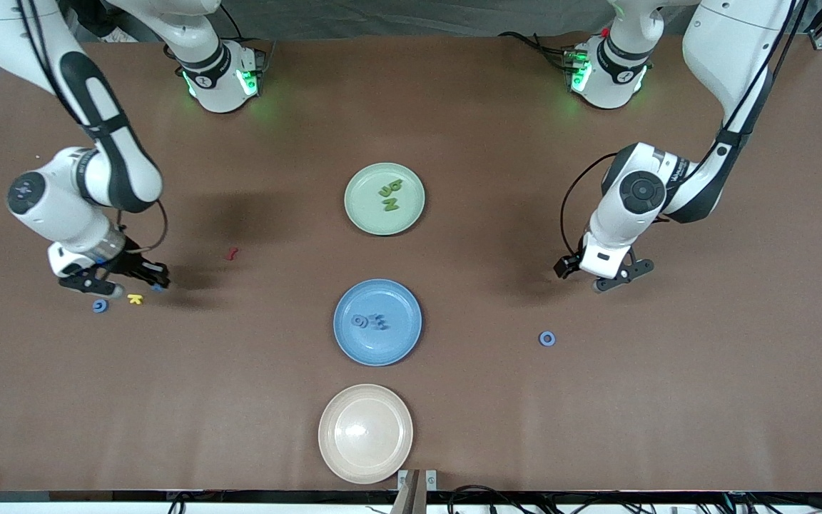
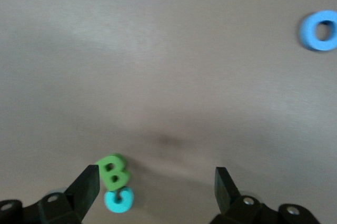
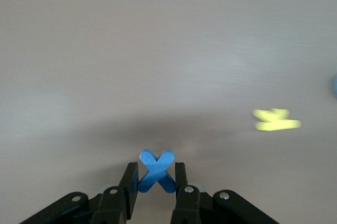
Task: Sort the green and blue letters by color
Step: 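Drop the x on the blue plate while the left gripper grasps the B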
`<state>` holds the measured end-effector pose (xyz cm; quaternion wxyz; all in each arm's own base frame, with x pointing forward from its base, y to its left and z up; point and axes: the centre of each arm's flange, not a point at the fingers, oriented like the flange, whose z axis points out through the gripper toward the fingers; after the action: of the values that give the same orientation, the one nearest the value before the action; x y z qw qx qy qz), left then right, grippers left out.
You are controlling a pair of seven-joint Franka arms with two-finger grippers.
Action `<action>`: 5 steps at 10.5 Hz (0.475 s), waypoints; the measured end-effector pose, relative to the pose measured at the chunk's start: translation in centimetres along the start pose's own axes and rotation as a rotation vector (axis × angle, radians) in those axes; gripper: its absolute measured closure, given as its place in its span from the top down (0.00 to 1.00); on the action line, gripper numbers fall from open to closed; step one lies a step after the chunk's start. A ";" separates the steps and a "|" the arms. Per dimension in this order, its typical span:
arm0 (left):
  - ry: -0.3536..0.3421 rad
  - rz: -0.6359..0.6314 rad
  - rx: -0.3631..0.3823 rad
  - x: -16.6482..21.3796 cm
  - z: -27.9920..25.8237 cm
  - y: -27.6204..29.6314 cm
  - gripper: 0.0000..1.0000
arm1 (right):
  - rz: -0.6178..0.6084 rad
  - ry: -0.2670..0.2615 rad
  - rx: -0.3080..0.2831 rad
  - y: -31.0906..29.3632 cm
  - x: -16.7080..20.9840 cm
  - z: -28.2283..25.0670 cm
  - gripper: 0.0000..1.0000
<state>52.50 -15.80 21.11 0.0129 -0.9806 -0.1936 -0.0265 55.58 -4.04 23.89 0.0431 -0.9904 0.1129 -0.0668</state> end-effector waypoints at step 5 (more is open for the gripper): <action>0.002 -0.050 0.012 -0.3 1.0 -3.5 0.88 | -0.027 0.006 0.082 -23.7 1.0 0.8 0.33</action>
<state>50.94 -12.59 20.11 0.0181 -0.9754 -0.2182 -0.0265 61.86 18.81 25.63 0.0825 -0.9891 0.0967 -0.0747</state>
